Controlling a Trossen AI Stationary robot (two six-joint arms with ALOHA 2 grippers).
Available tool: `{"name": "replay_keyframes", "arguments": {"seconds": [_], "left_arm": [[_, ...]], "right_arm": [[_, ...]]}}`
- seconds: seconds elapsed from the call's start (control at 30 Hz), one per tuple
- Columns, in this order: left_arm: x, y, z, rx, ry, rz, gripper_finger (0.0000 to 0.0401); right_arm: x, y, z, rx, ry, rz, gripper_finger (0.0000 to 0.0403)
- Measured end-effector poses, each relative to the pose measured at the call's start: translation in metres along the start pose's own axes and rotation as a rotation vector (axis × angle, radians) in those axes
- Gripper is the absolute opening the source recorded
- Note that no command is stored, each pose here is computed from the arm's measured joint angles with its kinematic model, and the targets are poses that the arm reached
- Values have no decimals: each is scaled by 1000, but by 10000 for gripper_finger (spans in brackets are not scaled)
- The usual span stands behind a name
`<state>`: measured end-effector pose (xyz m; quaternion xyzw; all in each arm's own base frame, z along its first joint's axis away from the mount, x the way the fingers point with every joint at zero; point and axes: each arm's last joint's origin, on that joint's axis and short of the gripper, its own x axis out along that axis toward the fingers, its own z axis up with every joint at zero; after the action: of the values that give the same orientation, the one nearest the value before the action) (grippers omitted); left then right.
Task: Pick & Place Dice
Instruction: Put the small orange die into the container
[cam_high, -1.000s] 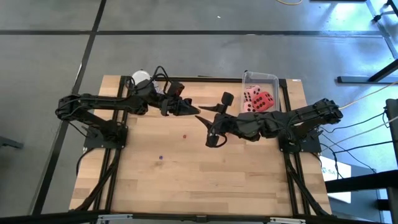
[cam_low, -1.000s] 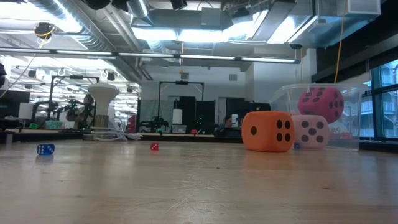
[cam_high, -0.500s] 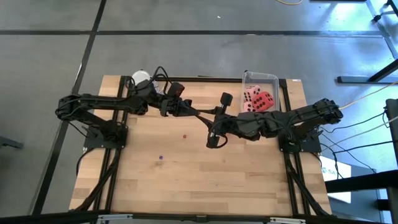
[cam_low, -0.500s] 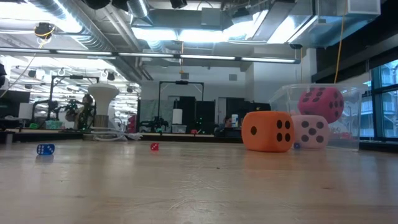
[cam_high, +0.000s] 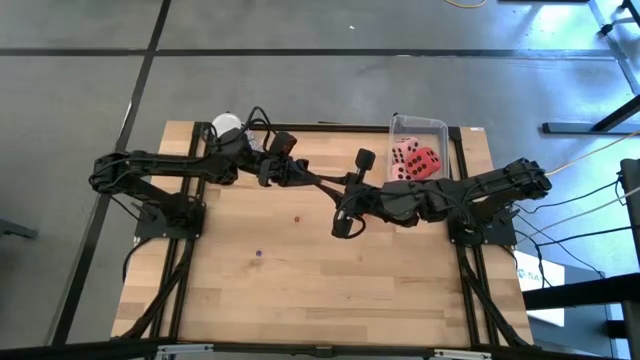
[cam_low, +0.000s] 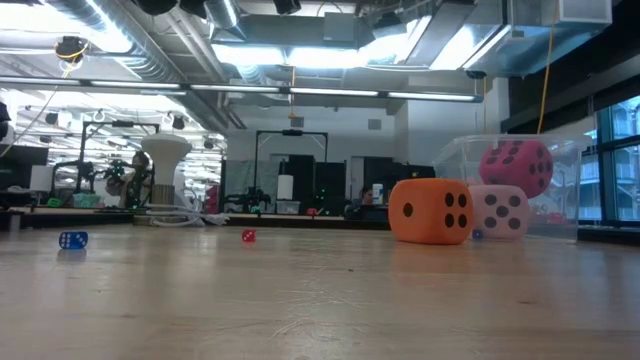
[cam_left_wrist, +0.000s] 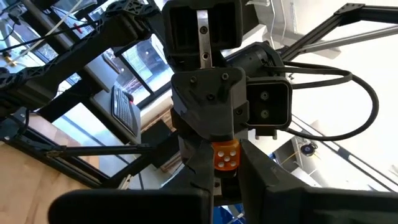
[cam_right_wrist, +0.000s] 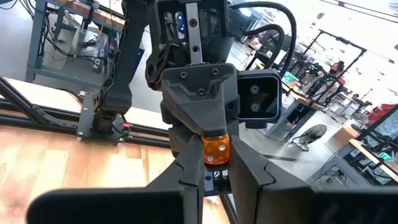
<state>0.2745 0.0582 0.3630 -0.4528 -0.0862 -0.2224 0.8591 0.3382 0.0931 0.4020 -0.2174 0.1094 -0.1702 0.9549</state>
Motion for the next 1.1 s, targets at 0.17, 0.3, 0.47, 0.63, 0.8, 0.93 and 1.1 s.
{"name": "replay_keyframes", "arguments": {"seconds": [0.17,0.3,0.47,0.63,0.8,0.93,1.1], "left_arm": [[0,0,0,-1,-10,4,55],[0,0,0,-11,-13,6,77],[0,0,1,-12,-16,6,104],[0,0,1,-6,-13,5,128],[-2,1,3,0,15,-3,145],[-6,2,6,17,74,-27,147],[-11,-7,8,87,116,-64,144]], "right_arm": [[0,0,0,1,1,-3,45],[-1,1,1,3,-1,0,45],[-6,6,3,1,1,-18,45],[-11,11,5,-1,0,-23,45],[-18,10,5,80,31,-95,45],[-34,-7,2,241,84,-118,45],[-57,-37,-15,457,220,-162,45]]}}
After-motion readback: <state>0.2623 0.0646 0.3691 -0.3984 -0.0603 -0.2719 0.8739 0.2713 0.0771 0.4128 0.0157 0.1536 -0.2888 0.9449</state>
